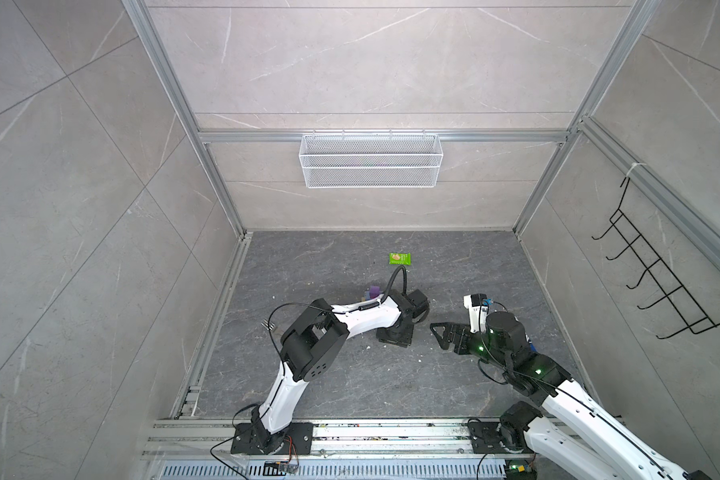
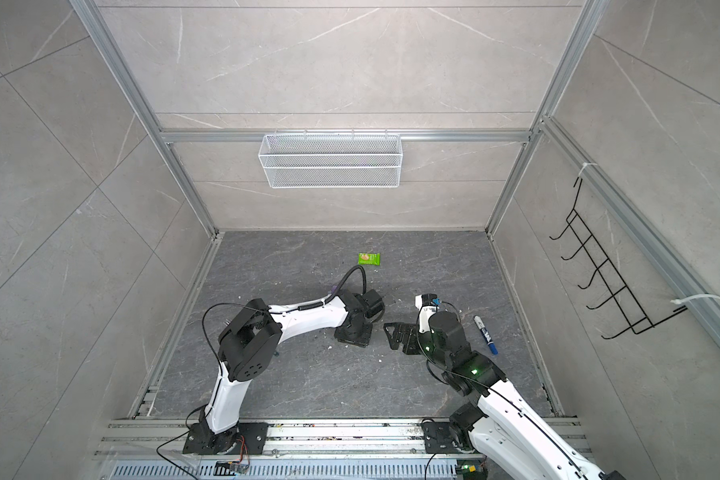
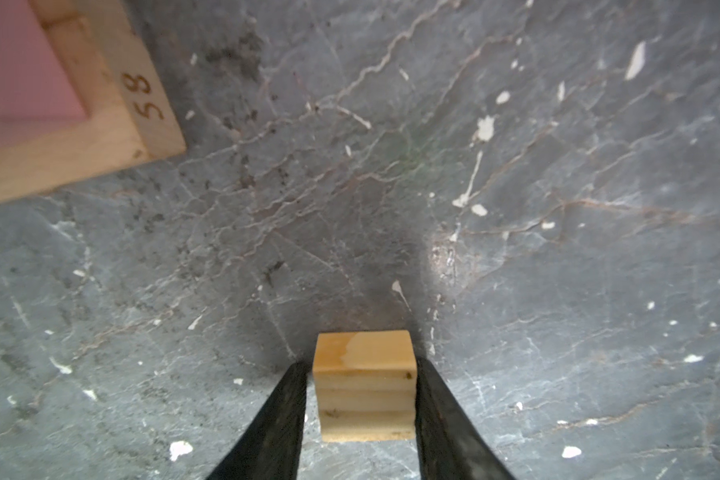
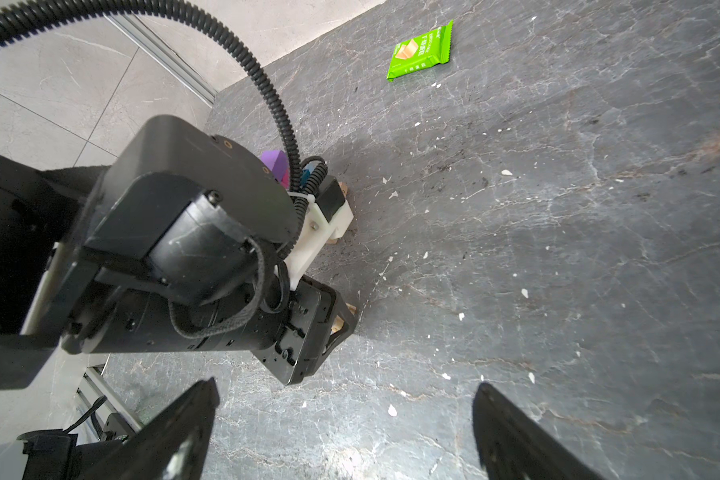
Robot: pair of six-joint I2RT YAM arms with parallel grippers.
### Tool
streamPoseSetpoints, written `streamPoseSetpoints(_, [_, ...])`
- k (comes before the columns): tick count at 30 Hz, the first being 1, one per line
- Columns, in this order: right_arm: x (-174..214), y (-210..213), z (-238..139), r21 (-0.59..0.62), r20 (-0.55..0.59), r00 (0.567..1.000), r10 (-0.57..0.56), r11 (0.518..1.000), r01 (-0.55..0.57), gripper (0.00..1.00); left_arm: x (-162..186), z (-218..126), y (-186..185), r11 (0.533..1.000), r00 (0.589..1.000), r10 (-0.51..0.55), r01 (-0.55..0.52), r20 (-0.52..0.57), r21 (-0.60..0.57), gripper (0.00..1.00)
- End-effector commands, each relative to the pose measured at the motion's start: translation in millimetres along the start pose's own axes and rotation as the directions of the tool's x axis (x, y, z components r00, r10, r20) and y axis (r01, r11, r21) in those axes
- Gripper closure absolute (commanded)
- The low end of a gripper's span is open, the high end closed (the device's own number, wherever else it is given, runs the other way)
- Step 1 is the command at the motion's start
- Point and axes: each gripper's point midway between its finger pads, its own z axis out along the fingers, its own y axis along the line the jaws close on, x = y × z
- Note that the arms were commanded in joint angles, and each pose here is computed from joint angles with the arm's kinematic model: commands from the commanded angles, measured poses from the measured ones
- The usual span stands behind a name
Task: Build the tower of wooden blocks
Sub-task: 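Lower the left gripper around the wood cube and close on it, then lift the wood cube and carry it above the stack with the left gripper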
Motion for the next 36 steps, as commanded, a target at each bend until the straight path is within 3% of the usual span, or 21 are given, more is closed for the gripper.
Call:
streamPoseSetpoints(1, [-1,4,-1,-0.018,0.003,1.0,0.001,1.0,-0.001,0.04,10,-5,2,1.0,0.999,0.008,-0.008,-0.04,-0.009,0.58])
streamPoseSetpoints(6, [0,2,-3,-0.011,0.005,1.0,0.0,1.0,0.0,0.04,7,-4,4,1.0,0.999,0.015,-0.016,-0.033,-0.015,0.61])
streamPoseSetpoints(16, [1,1,-5,-0.006,0.008,1.0,-0.002,1.0,0.002,0.04,3,-23,8,0.999,0.999,0.033,-0.033,-0.004,-0.023,0.82])
streamPoseSetpoints(36, [0,6,-8,-0.03,0.004,1.0,-0.03,0.999,0.03,0.04,-22,-108,20,0.999,0.993,0.009,-0.015,0.119,0.049,0.84])
